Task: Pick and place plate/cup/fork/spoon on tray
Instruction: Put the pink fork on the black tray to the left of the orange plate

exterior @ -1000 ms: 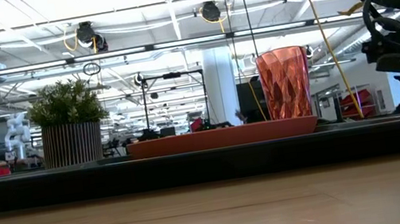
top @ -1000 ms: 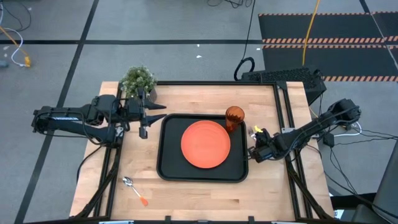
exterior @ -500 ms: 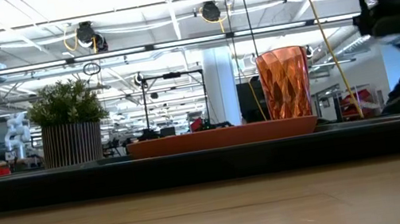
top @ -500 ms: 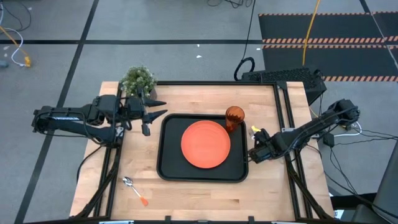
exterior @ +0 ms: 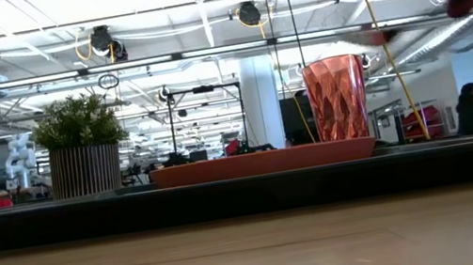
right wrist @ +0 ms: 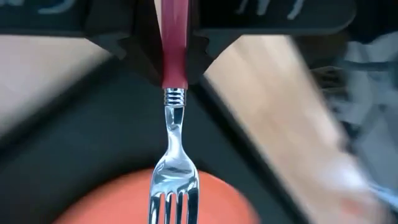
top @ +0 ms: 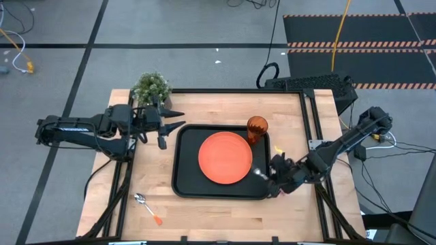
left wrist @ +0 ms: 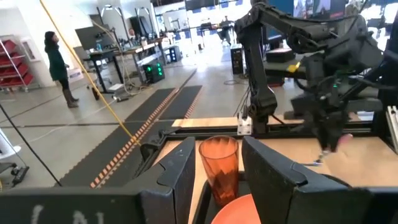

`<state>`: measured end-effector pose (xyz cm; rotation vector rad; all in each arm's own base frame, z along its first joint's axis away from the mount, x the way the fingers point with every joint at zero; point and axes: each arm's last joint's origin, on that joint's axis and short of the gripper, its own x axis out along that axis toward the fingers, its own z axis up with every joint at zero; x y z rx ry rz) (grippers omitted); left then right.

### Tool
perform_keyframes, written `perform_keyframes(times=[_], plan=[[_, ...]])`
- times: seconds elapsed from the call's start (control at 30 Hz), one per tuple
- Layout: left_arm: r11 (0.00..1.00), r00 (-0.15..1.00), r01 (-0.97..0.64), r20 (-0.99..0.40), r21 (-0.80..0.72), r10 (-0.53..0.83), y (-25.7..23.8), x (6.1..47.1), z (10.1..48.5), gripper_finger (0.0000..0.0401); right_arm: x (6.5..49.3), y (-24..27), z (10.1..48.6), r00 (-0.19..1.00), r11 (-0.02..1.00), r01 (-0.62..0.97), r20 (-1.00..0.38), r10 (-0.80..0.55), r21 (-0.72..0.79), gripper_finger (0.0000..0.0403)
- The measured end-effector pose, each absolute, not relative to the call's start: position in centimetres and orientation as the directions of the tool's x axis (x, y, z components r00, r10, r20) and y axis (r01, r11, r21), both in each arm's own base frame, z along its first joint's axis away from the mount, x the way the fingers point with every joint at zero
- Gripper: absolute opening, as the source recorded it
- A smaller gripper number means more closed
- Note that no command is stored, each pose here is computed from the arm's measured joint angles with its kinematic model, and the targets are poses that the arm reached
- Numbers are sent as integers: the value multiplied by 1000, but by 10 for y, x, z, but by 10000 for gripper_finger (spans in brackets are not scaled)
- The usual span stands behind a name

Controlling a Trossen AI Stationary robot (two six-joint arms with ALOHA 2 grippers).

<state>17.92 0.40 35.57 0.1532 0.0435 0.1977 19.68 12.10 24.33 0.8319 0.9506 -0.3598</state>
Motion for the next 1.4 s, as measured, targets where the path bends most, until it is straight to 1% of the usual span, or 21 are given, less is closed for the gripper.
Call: perform_keyframes(times=[0.1,0.2,0.37,0.5,0.6,0.73,0.83,0.93,0.97,1.1,1.23,1.3,1.4], plan=[[969,980,-195,-2,151,198,4,178,358,136,206,126,248,648,681,517,-757,84,518,26],[968,980,-196,3,156,198,4,178,359,136,214,128,253,711,719,436,-697,94,541,26],[964,980,-197,10,179,198,4,178,360,136,230,128,257,786,776,315,-608,109,546,26],[964,980,-197,10,178,198,4,178,360,136,246,126,255,825,830,238,-556,101,504,26],[964,980,-197,9,178,198,4,178,360,136,258,123,249,846,894,208,-532,39,397,26],[965,980,-197,8,174,198,4,178,359,136,273,117,241,870,960,222,-479,-115,172,26],[965,980,-196,3,173,198,4,178,359,136,286,112,234,875,964,264,-425,-230,21,26],[965,980,-195,0,174,198,4,178,359,136,303,105,228,888,953,302,-353,-294,-33,26],[965,980,-195,-1,174,198,4,178,359,136,309,103,226,897,953,301,-332,-293,-29,26],[967,980,-193,-13,166,198,4,178,357,136,329,97,213,931,969,245,-286,-225,36,26],[968,980,-193,-18,160,198,4,178,357,136,341,95,204,943,977,212,-267,-197,29,26],[968,980,-193,-18,159,198,4,178,357,136,347,96,207,948,978,206,-254,-194,22,26],[968,980,-193,-19,160,198,4,178,357,136,360,100,216,966,991,135,-226,-127,22,26]])
